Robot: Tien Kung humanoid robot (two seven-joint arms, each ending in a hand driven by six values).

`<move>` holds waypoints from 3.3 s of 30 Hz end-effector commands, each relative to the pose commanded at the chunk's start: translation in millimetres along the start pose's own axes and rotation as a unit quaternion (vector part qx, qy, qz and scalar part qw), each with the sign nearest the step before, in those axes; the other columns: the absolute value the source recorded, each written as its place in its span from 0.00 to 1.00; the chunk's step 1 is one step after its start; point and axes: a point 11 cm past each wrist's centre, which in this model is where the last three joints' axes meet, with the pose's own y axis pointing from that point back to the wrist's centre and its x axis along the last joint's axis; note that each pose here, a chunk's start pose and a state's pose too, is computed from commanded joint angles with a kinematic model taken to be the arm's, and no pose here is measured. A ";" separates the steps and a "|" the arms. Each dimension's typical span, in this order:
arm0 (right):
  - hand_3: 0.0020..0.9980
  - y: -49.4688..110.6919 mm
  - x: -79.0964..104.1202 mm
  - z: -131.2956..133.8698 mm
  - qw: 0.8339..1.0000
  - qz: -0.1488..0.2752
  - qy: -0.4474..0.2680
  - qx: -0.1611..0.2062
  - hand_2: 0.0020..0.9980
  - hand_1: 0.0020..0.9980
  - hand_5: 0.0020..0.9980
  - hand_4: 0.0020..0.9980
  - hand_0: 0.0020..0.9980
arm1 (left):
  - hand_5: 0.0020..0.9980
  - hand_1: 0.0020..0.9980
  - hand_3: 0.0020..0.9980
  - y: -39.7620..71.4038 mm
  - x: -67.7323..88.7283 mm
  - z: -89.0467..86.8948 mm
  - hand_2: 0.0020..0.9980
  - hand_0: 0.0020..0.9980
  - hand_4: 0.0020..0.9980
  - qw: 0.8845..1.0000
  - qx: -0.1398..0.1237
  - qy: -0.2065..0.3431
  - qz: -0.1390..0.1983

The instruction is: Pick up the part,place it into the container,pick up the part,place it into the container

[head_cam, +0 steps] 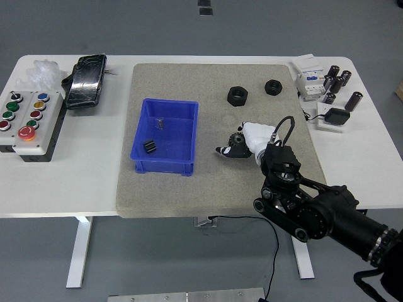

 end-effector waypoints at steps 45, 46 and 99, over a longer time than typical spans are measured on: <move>0.67 51.2 12.1 -118.6 0.974 0.106 0.060 0.191 0.70 0.73 0.19 0.20 0.67 | 0.65 0.64 0.71 0.2 1.1 0.1 0.67 0.68 0.56 1.000 0.002 0.003 0.001; 0.67 51.3 11.5 -119.0 0.974 0.105 0.060 0.192 0.70 0.73 0.19 0.20 0.67 | 0.65 0.64 0.71 0.2 1.5 -0.2 0.67 0.68 0.56 1.000 0.003 0.003 0.002; 0.79 66.2 116.2 38.7 0.896 0.295 -0.322 0.083 0.80 0.78 0.48 0.82 0.67 | 0.64 0.64 0.70 -0.9 -1.4 -6.0 0.67 0.68 0.56 1.000 0.008 0.009 0.000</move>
